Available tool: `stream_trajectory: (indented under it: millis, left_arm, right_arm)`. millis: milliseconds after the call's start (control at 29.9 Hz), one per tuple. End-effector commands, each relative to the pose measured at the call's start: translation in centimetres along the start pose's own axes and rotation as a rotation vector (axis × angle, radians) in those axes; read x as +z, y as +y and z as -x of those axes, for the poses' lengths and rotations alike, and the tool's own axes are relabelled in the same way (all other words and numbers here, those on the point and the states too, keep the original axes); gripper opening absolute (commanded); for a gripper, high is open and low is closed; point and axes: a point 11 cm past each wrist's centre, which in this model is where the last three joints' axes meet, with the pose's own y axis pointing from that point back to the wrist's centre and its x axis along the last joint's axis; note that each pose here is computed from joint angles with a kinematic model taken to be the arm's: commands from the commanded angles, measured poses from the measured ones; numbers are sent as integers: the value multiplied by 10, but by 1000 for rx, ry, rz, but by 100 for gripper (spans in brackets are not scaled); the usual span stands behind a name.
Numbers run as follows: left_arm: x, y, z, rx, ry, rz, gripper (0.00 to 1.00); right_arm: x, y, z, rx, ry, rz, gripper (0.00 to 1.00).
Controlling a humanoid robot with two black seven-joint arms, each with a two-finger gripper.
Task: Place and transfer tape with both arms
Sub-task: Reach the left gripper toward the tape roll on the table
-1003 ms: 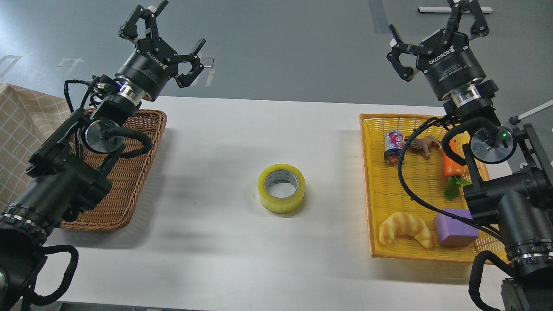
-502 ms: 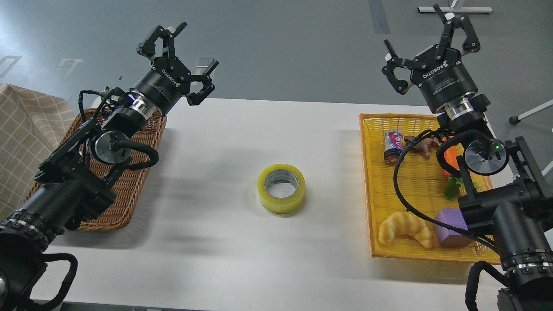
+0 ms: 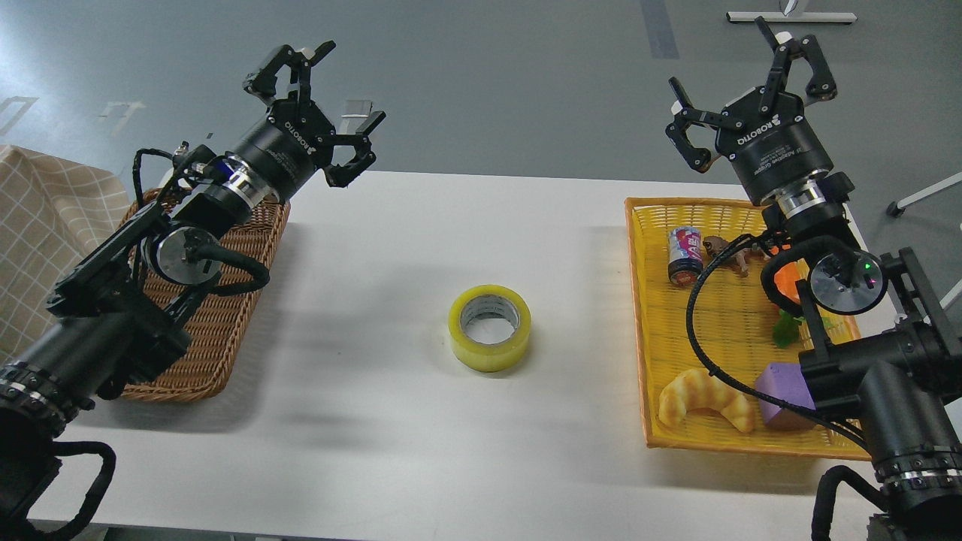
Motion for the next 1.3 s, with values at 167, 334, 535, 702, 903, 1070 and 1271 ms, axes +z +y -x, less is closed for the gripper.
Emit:
stream_trajectory:
  millis: [167,334,535,702,903,1070,1271]
  left_arm:
    - [16,-2,21,-97,-245,-30,98]
    - [16,-5,45,-192,-434,-74,98]
    - [13,-3,71,-301,-672,-143,98]
    - [11,-3,79,-328,-708,-164,98]
    - [-2,0,87,-381,-888,-231,98]
    - [-20,9,80,-407,-954,-336,98]
    - [-14,8,79,-404,-979,-346,98]
  right_arm:
    - [-4,4,1,-4,4,-12,100]
    - [-4,5,1,-3,3,-14,100]
    - [0,9,-3,8,-4,-10,100]
    - [0,8,-2,7,-8,-15,100]
    - [0,8,-2,6,-8,-16,100]
    - [2,11,-5,17,-12,-13,100]
    - [3,13,-7,23,-13,-11,100]
